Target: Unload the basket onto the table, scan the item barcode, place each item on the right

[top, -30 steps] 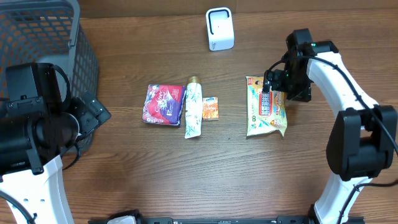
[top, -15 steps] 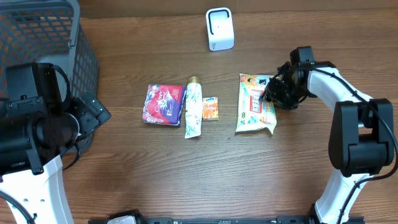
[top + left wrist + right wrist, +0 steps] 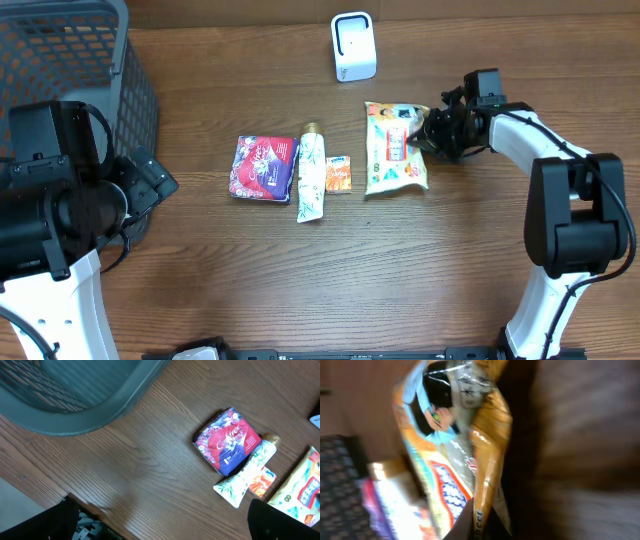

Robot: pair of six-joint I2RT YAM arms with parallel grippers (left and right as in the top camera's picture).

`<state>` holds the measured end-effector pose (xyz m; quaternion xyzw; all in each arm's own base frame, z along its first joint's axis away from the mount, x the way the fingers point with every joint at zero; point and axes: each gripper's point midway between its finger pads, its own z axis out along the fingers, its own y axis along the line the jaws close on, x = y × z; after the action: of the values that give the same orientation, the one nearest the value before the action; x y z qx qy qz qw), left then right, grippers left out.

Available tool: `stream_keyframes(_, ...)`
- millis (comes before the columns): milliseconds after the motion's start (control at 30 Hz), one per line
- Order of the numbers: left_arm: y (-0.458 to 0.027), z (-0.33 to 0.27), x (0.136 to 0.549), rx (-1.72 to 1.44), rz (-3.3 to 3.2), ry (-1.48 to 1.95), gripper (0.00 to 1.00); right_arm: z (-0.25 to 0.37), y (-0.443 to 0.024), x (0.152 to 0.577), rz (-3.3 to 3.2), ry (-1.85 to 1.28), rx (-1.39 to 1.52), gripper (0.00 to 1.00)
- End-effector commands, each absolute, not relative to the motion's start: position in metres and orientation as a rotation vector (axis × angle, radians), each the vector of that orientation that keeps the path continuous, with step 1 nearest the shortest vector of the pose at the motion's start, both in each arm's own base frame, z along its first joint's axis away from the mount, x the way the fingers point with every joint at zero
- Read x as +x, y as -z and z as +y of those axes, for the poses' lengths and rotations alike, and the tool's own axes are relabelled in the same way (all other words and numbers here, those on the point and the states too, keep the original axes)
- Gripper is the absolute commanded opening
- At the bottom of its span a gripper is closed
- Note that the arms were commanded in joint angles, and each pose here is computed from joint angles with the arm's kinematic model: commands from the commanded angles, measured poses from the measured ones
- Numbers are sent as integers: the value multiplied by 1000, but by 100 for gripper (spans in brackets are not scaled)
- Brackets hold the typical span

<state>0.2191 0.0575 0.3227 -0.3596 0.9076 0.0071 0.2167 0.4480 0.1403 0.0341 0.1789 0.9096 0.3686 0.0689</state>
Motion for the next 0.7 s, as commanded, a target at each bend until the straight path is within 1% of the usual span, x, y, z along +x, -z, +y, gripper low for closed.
stream_keyframes(0,-322,60,219,-1024,2503,-29,100,152,-90,483,2592,-1306,579,4)
stream_keyframes(67,-322,60,219,-1024,2503,-29,100,151,-115,501,2531,-1313,553,4)
stream_keyframes(133,-322,60,219,-1024,2503,-29,100,151,-123,506,2513,-1304,523,4)
stream_keyframes(200,-322,60,219,-1024,2503,-29,100,149,-121,505,2527,-1275,497,4)
stream_keyframes(267,-322,60,219,-1024,2503,-29,100,140,-106,498,2588,-1169,543,4)
stream_keyframes(400,-322,60,219,-1024,2503,-29,100,113,-69,469,2777,-842,558,4)
stream_keyframes(500,-322,60,219,-1024,2503,-29,100,86,-47,434,2949,-546,563,4)
stream_keyframes(533,-322,60,219,-1024,2503,-29,100,74,-40,416,3032,-423,525,4)
stream_keyframes(567,-322,60,219,-1024,2503,-29,100,69,-39,408,3065,-374,510,24)
stream_keyframes(633,-322,60,219,-1024,2503,-29,100,61,-37,400,3101,-316,500,84)
stream_keyframes(667,-322,60,219,-1024,2503,-29,100,60,-37,398,3109,-310,485,100)
